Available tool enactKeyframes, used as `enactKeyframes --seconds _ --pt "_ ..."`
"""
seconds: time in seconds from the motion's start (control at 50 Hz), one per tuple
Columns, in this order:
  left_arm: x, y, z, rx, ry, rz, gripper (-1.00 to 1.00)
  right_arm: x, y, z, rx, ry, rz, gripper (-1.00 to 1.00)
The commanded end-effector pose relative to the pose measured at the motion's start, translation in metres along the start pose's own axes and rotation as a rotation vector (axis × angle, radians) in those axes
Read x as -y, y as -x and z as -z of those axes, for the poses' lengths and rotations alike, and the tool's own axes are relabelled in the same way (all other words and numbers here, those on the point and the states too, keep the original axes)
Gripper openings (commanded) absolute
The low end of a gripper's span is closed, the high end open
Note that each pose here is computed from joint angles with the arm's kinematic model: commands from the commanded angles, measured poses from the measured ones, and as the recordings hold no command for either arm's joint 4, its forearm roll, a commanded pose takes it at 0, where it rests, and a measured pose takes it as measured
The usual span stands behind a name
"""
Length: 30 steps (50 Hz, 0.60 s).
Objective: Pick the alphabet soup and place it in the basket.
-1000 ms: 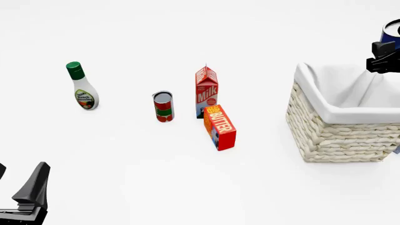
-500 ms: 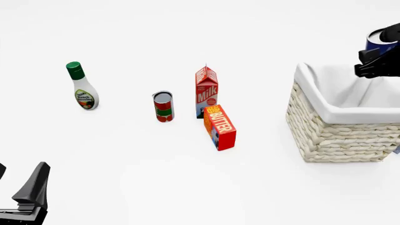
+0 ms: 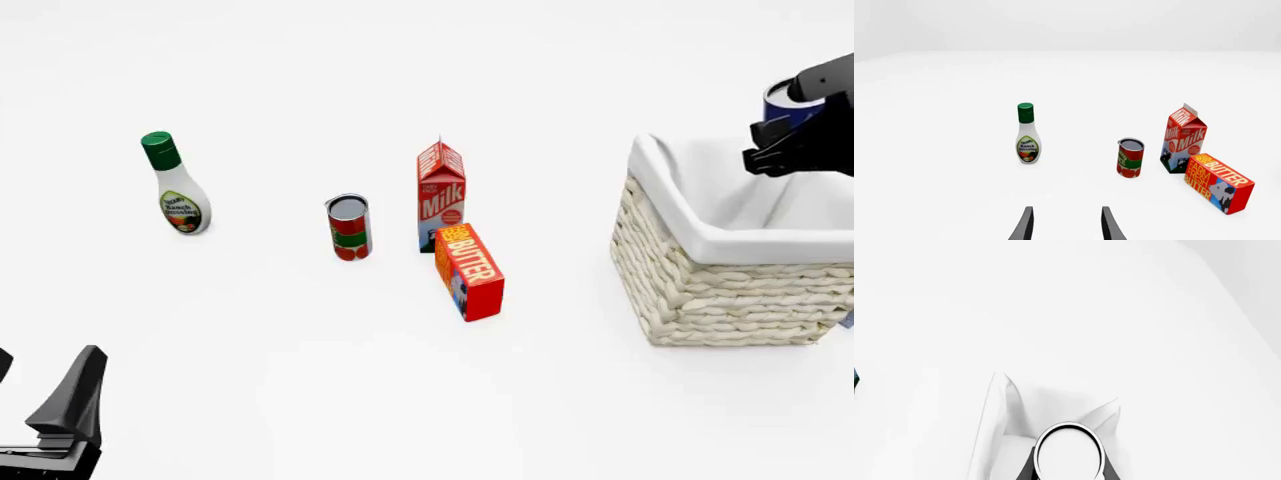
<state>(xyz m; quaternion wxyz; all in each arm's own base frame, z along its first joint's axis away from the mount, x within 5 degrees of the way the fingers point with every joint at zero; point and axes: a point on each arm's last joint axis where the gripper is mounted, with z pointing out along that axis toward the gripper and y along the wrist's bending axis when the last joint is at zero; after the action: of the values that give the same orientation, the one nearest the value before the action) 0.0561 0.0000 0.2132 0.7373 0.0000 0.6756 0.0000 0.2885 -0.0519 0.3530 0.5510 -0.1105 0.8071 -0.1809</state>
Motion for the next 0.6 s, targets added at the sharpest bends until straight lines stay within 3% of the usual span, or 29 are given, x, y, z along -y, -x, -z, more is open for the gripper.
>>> enactKeyframes --seconds 0.02,0.6 --pt "0.000 0.000 0.000 0.000 0.000 0.000 1.00 0.002 -0.002 -0.002 -0.010 0.001 -0.031 -1.00" --pt "0.000 0.000 0.000 0.000 0.000 0.000 1.00 -0.004 -0.013 0.003 -0.057 0.024 0.009 -1.00"
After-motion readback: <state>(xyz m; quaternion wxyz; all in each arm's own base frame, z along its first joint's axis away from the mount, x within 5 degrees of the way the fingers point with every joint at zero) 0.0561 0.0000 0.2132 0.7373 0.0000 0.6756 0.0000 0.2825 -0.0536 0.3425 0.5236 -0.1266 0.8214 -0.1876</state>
